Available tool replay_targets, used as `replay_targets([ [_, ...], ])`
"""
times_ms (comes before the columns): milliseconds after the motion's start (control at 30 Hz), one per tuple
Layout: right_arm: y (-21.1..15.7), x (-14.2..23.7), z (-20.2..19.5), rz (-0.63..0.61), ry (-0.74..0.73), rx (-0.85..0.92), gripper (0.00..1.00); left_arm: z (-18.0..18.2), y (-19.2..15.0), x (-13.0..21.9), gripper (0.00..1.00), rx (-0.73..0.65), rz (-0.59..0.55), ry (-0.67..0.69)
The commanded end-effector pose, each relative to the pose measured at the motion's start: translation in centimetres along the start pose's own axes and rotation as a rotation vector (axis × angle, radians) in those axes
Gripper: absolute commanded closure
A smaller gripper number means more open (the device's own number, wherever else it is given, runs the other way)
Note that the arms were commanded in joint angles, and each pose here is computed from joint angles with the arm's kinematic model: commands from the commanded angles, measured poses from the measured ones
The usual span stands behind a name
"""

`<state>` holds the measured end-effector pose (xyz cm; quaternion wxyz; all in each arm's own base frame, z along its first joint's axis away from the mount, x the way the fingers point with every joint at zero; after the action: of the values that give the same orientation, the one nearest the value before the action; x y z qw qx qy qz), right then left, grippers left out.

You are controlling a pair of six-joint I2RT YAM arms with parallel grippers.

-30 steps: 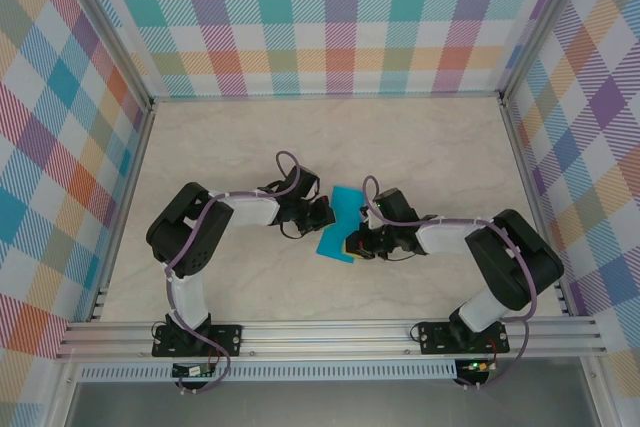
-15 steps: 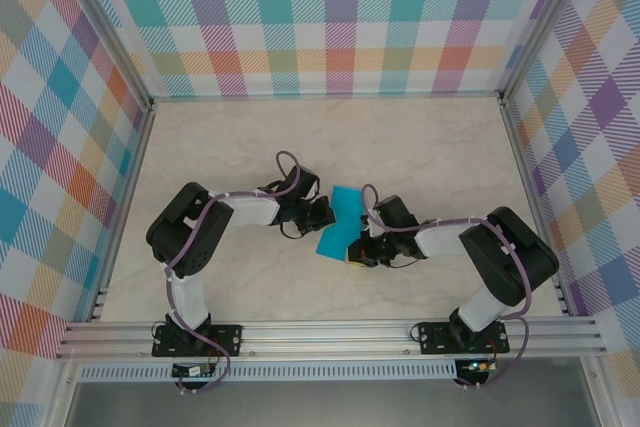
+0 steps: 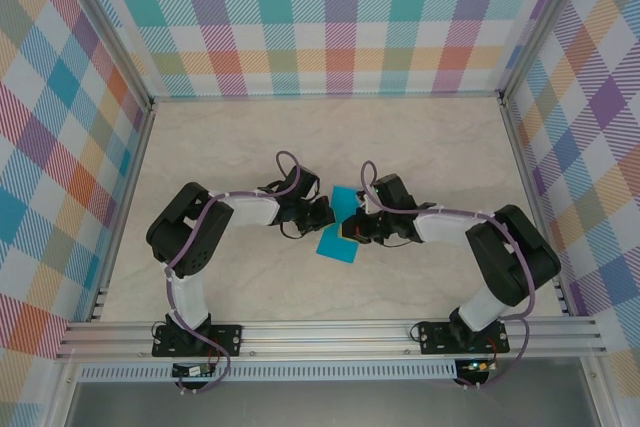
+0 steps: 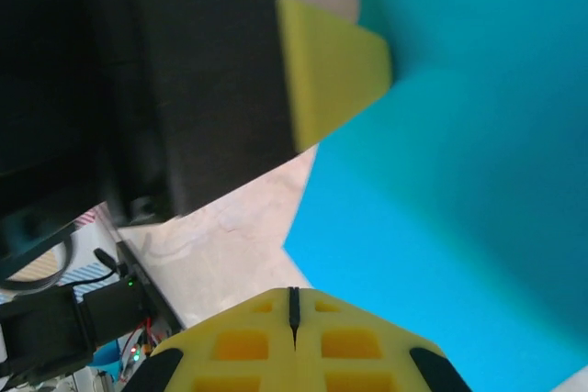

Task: Fold a paper plane with a square sheet of paper (pick it up from the middle)
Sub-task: Fold the square sheet of paper in half at the center of the table.

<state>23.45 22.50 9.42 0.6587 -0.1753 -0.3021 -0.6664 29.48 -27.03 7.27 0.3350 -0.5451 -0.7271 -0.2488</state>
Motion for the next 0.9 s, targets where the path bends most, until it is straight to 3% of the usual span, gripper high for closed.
replay_targets([
  [0, -0.4, -0.7, -1.4, 0.014, -0.039, -0.03, 1.0, 3.8, -1.9, -1.0, 1.0, 0.027, 0.054, 0.155],
  [367, -2.9, -1.7, -4.5, 0.038, -0.068, -0.105, 1.0, 3.8, -1.8, -1.1, 1.0, 0.022, 0.055, 0.161],
  [600, -0.5, 0.6, -1.0, -0.03, -0.009, -0.021, 1.0, 3.9, -1.9, -1.0, 1.0, 0.019, 0.057, 0.167],
  [867, 1.2, 0.4, -2.1, -0.04, -0.003, -0.035, 1.0, 4.0, -1.9, -1.2, 1.0, 0.023, 0.058, 0.164],
])
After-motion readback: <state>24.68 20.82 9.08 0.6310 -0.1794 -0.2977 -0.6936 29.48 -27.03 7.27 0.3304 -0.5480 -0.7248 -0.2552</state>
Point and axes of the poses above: each hand's point on the last joint's axis, 136 mm out from that joint toward the fingers, its own x axis back along the fingers, its own z axis along the line the jaws close on, y = z × x, the point moved 7 cm from there along x, back along the fingers, and after that the axes turned 7 degrees about x, right-handed, at the moved point
